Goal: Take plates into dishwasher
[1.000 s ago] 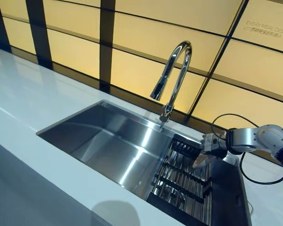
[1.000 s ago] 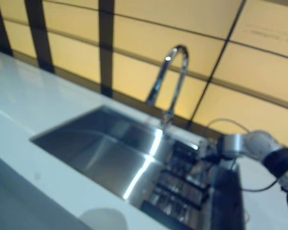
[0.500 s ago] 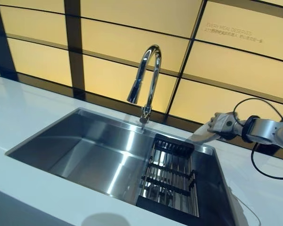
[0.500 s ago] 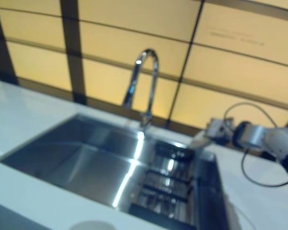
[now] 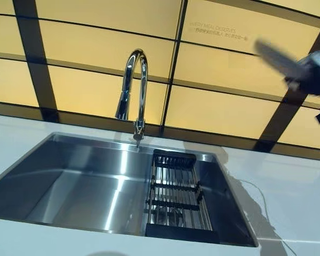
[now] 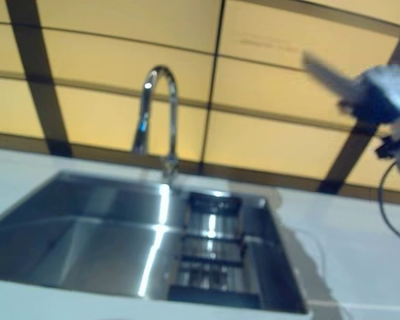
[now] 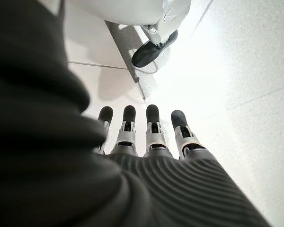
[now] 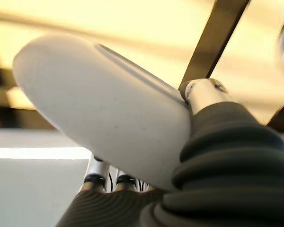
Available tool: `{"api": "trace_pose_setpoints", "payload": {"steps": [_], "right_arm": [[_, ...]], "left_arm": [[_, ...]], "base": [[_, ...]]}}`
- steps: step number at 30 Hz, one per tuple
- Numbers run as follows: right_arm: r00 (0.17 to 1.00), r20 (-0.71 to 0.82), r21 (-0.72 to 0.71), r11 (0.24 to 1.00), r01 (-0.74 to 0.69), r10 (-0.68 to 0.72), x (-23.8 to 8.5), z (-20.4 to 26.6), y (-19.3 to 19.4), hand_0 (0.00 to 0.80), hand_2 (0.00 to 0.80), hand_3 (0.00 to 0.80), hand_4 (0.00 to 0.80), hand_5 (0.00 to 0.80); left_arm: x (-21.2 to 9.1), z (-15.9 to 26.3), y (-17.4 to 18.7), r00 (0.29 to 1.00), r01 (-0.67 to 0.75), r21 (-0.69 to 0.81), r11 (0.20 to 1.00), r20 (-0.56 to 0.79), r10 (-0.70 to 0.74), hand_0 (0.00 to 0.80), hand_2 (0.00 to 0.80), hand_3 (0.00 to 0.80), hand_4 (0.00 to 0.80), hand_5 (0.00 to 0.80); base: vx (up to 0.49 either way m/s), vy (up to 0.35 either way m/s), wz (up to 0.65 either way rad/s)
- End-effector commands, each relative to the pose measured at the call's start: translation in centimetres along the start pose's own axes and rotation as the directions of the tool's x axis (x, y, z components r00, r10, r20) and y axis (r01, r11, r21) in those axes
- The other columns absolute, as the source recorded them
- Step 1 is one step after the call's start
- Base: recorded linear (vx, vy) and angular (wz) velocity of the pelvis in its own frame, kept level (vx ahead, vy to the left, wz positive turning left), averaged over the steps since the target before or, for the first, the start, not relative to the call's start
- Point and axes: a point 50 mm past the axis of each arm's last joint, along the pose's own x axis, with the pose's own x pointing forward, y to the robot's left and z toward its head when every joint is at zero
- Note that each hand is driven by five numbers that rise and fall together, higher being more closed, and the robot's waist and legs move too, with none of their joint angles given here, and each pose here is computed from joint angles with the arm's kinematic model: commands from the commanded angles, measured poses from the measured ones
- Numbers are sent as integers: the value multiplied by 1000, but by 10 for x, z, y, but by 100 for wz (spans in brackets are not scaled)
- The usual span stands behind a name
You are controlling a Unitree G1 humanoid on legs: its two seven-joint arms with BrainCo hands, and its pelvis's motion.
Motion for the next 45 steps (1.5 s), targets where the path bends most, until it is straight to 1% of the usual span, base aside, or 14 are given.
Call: {"api": "trace_pose_setpoints", "payload": {"steps": [1, 3, 5, 6, 9, 13, 16, 21, 25, 28, 33, 35, 39, 45], "right_arm": [[954, -88, 124, 947, 297, -288, 7, -3, -46, 800, 800, 800, 800, 800], [934, -104, 174, 918, 356, -343, 3, -3, -52, 800, 800, 800, 800, 800], [934, -106, 143, 924, 355, -342, -1, -5, -54, 800, 800, 800, 800, 800], [938, -85, 95, 934, 343, -336, -2, -4, -55, 800, 800, 800, 800, 800], [961, -32, 57, 960, 275, -273, -9, 2, -53, 800, 800, 800, 800, 800], [983, -42, 63, 982, 181, -178, -17, -1, -46, 800, 800, 800, 800, 800], [993, -48, 80, 990, 113, -110, -21, -3, -34, 800, 800, 800, 800, 800], [998, -61, 110, 994, 18, -12, -33, -7, -16, 800, 800, 800, 800, 800], [997, -77, 220, 975, 2, 15, -46, -11, -7, 800, 800, 800, 800, 800], [994, -92, 311, 950, -25, 56, -53, -6, 7, 800, 800, 800, 800, 800], [985, -77, 360, 925, -120, 158, -49, 7, 24, 800, 800, 800, 800, 800], [972, -47, 390, 900, -196, 232, -53, 18, 48, 800, 800, 800, 800, 800], [958, 25, 437, 859, -266, 285, -55, 40, 75, 800, 800, 800, 800, 800], [941, 80, 417, 847, -331, 329, -51, 62, 92, 800, 800, 800, 800, 800]], "left_arm": [[0, -11, -5, 999, 42, 68, 997, -28, -40, 0, 0, 0, 0, 0], [0, -10, -5, 999, 32, 52, 998, -30, -30, 0, 0, 0, 0, 0], [0, -8, -1, 999, 21, 48, 999, -32, -19, 0, 0, 0, 0, 0], [0, -7, 1, 999, 15, 48, 999, -31, -14, 0, 0, 0, 0, 0], [0, -6, 5, 1000, -1, 12, 1000, -30, 2, 0, 0, 0, 0, 0], [1, -3, 8, 1000, -18, -13, 1000, -19, 18, 0, 0, 0, 0, 0], [1, 1, 10, 1000, -28, -39, 999, -10, 27, 0, 0, 0, 0, 0], [2, 7, 14, 999, -48, -88, 995, -11, 47, 0, 0, 0, 0, 0], [2, 12, 27, 994, -110, -136, 985, -8, 110, 0, 0, 0, 0, 0], [2, 24, 34, 992, -122, -133, 984, 21, 126, 0, 0, 0, 0, 0], [5, 40, 13, 993, -46, -73, 996, 107, 54, 0, 0, 0, 0, 0], [6, 45, -1, 988, 4, -68, 998, 152, 6, 0, 0, 0, 0, 0], [6, 48, -14, 981, 59, -91, 994, 190, -40, 0, 0, 0, 0, 0], [5, 74, -6, 968, 35, -73, 997, 251, -16, 0, 0, 0, 0, 0]], "base": [[22, 35, -56], [-37, 19, -63], [-97, -20, -89], [-176, -59, -91], [-199, -69, -82], [-155, -95, -86], [-179, -119, -135], [-149, -231, -49], [-323, -499, -72], [-307, -556, -44], [-190, -329, -7], [-102, -253, -2], [-95, -142, -52], [-136, -38, -29]]}}
